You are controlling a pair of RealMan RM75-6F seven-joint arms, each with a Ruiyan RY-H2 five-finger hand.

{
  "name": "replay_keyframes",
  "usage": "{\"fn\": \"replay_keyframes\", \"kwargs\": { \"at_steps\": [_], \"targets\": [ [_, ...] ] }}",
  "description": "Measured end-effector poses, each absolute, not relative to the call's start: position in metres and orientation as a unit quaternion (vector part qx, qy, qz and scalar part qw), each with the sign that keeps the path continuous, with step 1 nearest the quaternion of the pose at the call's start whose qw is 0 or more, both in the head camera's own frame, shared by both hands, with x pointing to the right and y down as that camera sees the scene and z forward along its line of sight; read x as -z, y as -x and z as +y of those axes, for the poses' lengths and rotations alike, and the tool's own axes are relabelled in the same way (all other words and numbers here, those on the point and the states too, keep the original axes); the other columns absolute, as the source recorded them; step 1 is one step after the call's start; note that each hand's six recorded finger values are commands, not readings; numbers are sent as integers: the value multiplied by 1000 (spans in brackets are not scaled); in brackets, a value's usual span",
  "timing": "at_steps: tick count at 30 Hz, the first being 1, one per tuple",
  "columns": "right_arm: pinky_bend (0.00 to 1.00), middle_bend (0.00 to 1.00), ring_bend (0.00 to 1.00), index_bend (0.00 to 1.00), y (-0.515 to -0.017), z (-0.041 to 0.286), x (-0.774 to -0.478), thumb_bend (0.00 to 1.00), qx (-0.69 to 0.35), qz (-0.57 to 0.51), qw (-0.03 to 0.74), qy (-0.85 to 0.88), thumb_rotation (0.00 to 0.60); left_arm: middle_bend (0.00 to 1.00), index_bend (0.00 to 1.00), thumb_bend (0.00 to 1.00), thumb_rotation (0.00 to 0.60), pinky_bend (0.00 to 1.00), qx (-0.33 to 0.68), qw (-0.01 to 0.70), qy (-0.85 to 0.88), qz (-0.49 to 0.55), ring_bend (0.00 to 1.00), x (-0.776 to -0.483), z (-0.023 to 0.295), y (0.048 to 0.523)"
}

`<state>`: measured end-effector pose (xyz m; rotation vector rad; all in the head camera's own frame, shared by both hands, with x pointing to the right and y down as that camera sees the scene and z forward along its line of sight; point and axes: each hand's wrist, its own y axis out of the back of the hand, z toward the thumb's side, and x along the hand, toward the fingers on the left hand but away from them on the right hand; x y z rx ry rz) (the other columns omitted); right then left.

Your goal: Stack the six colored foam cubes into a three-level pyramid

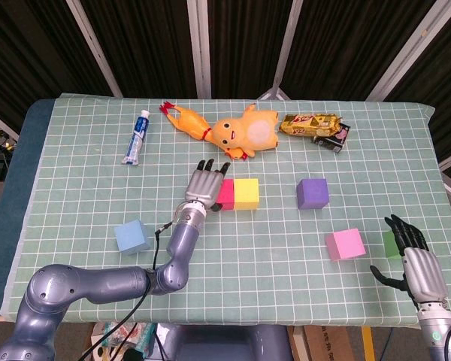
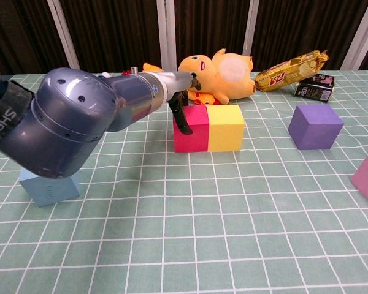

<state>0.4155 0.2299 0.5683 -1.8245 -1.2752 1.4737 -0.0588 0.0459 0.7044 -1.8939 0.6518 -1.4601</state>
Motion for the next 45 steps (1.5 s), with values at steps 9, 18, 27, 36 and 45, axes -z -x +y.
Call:
{"fn": "replay_keyframes", "kwargs": {
  "at_steps": [9,18,27,36,45],
  "targets": [
    [0,0,0,0,-416,230,-568,274,-537,-465,233,664,600,357,0,327,600,38,556,326,724,247,11,-706,47,55],
    [0,0,0,0,-416,230,-568,275,-537,-465,234,665,600,299,0,308,600,38,556,327,723,245,12,-708,47,52],
    [0,0,0,0,-416,230,-568,274,-536,-465,234,664,600,104,0,137,600,37,564,325,721,239,2,-711,50,53],
    [0,0,0,0,-416,230,-567,274,-536,-467,237,663,600,24,0,113,600,35,564,321,722,240,0,-706,51,57],
    [0,0,0,0,-418,230,-567,274,-538,-466,242,659,600,23,0,113,600,35,539,319,732,268,0,-678,47,69]
  ]
}}
